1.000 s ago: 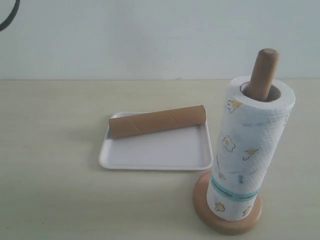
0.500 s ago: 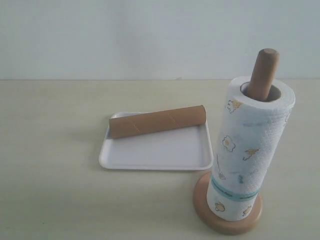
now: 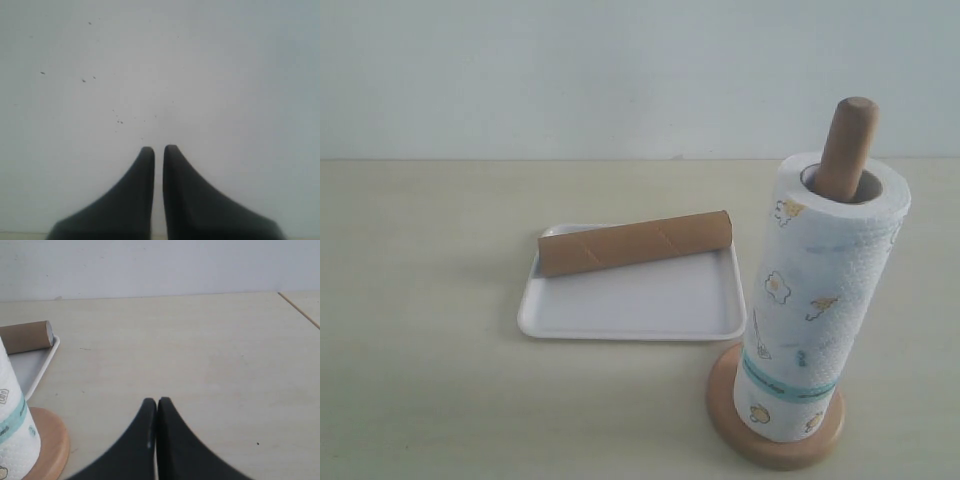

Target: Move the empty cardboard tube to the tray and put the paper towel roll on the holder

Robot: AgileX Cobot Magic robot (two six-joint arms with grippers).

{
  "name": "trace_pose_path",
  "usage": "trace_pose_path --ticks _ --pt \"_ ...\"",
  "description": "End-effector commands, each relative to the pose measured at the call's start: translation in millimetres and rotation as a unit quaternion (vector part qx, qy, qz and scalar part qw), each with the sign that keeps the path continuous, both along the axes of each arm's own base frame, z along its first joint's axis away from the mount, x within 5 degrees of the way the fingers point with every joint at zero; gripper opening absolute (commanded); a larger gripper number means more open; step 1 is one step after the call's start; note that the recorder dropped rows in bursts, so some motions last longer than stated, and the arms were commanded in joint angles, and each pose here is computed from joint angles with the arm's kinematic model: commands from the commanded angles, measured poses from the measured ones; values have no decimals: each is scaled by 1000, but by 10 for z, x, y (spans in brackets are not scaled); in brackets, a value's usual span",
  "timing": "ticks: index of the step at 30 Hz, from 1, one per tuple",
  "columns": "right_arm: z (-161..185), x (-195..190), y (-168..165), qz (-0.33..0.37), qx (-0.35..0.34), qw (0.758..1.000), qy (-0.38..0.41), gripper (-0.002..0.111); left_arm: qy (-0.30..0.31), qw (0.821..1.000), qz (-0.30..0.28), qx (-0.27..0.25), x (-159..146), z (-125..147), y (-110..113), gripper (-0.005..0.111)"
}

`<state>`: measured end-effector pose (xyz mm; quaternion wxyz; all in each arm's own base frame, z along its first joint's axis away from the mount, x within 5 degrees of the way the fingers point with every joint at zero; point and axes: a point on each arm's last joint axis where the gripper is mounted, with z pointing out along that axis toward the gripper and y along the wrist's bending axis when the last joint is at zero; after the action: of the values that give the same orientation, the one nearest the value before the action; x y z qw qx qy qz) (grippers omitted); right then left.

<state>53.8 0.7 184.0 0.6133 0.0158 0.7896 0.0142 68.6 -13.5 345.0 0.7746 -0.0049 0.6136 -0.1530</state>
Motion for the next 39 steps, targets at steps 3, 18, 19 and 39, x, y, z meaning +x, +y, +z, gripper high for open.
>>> trace_pose_path --ticks 3,18,19,39 --pt "-8 0 -3 -3 0 1000 -2 0 -19 999 27 5 -176 -117 68 6" --pt "-8 0 -3 -3 0 1000 -2 0 88 988 26 123 -16 -788 19 6" --pt "-8 0 -3 -3 0 1000 -2 0 99 988 24 117 -7 -853 18 6" --pt "-8 0 -3 -3 0 1000 -2 0 218 973 34 73 -146 -1585 47 6"
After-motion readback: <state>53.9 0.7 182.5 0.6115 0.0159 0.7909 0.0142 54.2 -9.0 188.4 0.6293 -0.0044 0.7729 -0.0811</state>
